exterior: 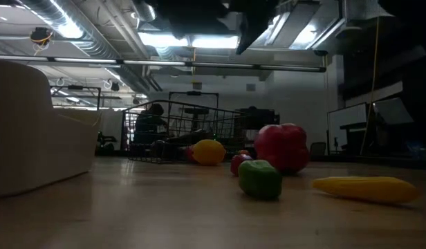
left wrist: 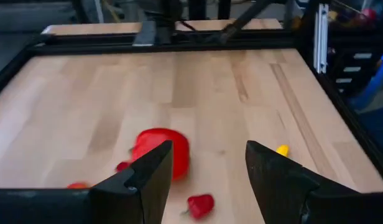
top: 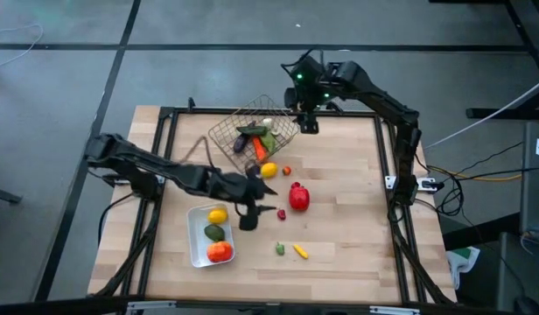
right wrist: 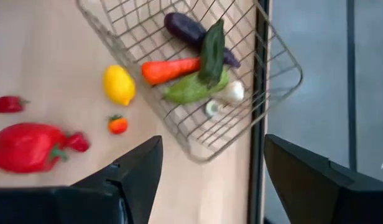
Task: Sort produce into baskets
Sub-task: Put the bottom small red bell pepper into the gold wire basket, then put the small orange persimmon into the white bin
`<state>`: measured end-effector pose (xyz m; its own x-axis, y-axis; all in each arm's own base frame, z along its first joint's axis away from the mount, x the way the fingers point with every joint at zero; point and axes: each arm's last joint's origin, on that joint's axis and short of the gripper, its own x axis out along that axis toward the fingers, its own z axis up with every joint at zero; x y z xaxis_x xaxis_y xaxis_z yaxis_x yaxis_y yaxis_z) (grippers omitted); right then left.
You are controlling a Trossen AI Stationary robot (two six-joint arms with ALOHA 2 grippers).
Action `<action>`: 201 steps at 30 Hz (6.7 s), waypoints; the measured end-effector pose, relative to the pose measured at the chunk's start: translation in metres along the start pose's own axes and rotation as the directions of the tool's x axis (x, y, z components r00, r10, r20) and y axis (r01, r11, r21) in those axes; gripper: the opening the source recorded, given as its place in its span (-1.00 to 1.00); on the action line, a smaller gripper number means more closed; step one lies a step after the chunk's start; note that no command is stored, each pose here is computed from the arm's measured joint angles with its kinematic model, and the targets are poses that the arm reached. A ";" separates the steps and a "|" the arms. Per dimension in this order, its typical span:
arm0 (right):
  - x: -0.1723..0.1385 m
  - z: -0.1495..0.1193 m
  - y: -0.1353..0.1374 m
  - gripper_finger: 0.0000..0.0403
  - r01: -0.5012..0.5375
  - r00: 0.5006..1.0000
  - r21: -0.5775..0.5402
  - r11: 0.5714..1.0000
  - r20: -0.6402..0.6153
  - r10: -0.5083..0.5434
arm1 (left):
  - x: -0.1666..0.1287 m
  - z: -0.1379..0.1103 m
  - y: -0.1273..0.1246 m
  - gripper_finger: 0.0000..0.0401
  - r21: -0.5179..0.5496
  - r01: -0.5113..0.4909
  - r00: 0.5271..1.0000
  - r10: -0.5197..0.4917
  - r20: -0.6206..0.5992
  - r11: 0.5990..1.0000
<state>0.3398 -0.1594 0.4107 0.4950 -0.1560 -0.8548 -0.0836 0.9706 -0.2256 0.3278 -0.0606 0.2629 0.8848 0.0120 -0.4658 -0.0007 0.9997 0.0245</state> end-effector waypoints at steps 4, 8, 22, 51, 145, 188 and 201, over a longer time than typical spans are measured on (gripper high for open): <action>-0.021 -0.006 0.006 0.37 0.002 1.000 0.045 0.999 0.003 -0.002 | 0.030 -0.019 -0.010 -0.01 0.074 0.016 0.999 -0.013 -0.044 0.997; -0.037 -0.012 0.011 0.37 -0.002 1.000 0.092 0.996 -0.003 0.002 | 0.054 -0.039 -0.014 -0.01 0.116 0.021 0.994 -0.008 -0.108 0.993; -0.064 -0.013 0.038 0.37 -0.069 0.997 0.121 0.990 0.038 0.065 | 0.100 -0.083 -0.015 -0.01 0.123 0.012 0.982 0.012 -0.191 0.992; -0.064 0.005 0.080 0.37 -0.133 0.991 -0.008 0.991 0.025 0.133 | 0.122 -0.114 -0.003 -0.01 -0.058 0.011 0.957 -0.027 -0.288 0.998; 0.182 -0.126 0.113 0.37 -0.102 0.993 0.248 0.963 0.085 0.083 | 0.004 -0.086 0.227 -0.06 -0.241 -0.539 0.779 0.368 -0.508 0.808; 0.221 -0.113 0.141 0.37 0.003 0.997 0.244 0.970 0.077 -0.022 | 0.002 -0.087 0.230 0.10 -0.234 -0.541 0.775 0.372 -0.510 0.808; 0.230 -0.115 0.143 0.37 -0.021 0.997 0.242 0.970 0.073 0.003 | 0.002 -0.087 0.230 0.10 -0.233 -0.541 0.776 0.372 -0.510 0.808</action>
<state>0.3419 -0.0779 0.1285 0.5567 -0.1391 -0.8190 0.1177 0.9891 -0.0880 0.2890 0.1711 0.1904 0.4484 0.3922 -0.8032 -0.5877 0.8064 0.0657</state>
